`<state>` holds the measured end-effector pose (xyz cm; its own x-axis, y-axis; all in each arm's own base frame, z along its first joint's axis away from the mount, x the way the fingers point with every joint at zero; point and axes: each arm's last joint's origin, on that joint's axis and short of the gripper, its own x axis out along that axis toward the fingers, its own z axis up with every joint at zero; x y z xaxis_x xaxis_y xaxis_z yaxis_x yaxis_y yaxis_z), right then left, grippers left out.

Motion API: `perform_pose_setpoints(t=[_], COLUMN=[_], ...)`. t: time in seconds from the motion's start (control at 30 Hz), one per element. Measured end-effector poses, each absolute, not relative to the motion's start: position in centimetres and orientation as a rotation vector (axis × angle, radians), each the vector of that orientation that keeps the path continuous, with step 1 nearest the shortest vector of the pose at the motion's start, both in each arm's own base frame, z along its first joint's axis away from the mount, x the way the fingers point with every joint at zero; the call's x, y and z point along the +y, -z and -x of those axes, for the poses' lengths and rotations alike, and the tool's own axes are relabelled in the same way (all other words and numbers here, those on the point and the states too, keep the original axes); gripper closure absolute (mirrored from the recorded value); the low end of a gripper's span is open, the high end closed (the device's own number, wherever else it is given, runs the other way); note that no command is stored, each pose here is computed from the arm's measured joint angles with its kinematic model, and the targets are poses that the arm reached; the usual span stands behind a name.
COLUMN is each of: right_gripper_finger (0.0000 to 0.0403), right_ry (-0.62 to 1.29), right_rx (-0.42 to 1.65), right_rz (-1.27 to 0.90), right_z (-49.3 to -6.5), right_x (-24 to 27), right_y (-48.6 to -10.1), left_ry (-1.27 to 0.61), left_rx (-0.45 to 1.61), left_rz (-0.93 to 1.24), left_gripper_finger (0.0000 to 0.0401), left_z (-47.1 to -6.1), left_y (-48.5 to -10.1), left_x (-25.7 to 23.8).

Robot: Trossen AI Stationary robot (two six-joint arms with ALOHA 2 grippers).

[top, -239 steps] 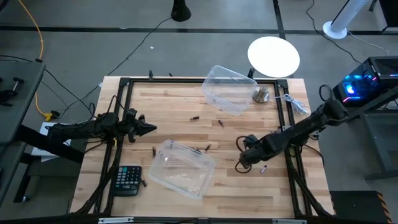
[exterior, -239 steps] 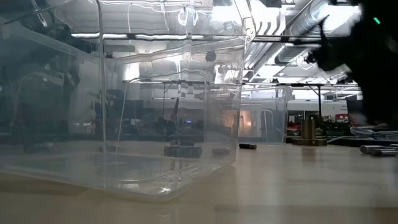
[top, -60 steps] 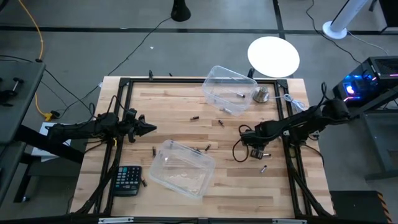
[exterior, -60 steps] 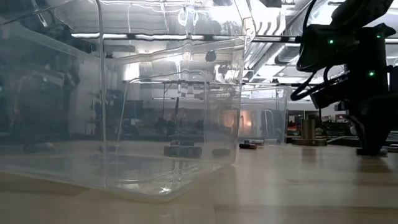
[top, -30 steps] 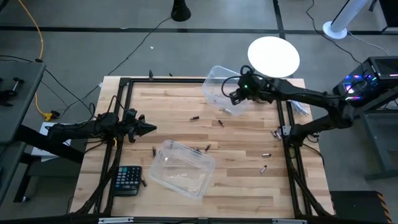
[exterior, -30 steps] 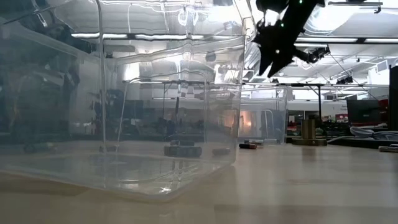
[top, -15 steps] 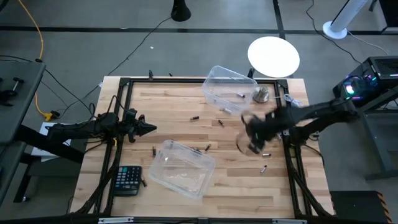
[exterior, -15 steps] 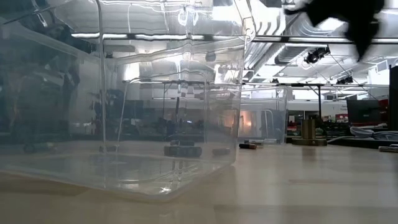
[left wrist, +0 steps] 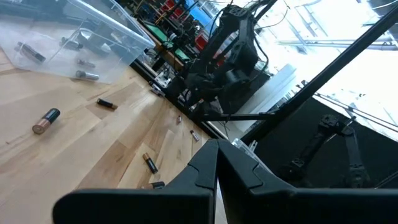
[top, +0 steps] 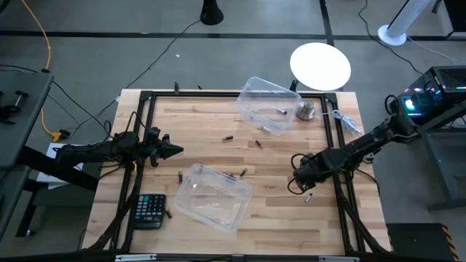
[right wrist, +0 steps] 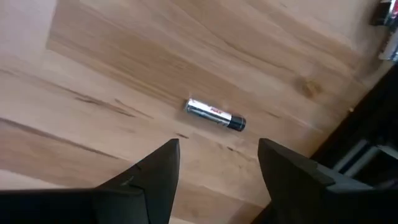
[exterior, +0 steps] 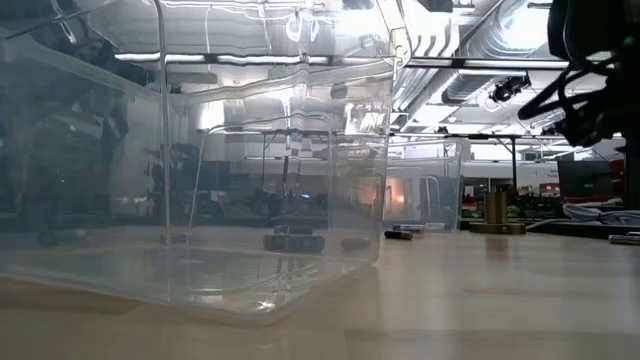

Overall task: Sort batteries
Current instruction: Put the silver battery into the top transparent bin

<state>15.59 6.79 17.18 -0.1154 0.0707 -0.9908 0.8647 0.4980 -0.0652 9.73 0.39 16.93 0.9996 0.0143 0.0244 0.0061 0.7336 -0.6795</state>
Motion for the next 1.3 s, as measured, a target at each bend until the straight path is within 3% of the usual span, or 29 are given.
perform_pose_setpoints(t=[0.4, 0.83, 0.97, 1.13, 1.3], right_gripper_finger=[0.0190, 0.0193, 0.0237, 0.0371, 0.0387], right_ry=[0.641, 0.668, 0.676, 0.671, 0.741], right_rx=[1.561, 1.615, 1.621, 1.604, 1.467], right_rz=[-0.704, -0.642, -0.633, -0.660, -0.581], right_z=[-15.4, -14.9, -15.1, -15.6, -17.3], right_x=[6.7, 6.5, 6.5, 6.8, 6.9], right_y=[-15.4, -13.0, -12.7, -12.5, -15.7], left_ry=[-0.004, -0.004, -0.004, -0.004, -0.004], left_rx=[-0.029, -0.028, -0.029, -0.028, -0.028], left_rz=[0.747, 0.747, 0.747, 0.747, 0.747], left_gripper_finger=[0.0401, 0.0401, 0.0401, 0.0401, 0.0401], left_z=[-9.7, -9.7, -9.7, -9.7, -9.7], left_y=[-16.9, -16.9, -16.9, -16.9, -16.9], left_x=[0.4, 0.4, 0.4, 0.4, 0.4])
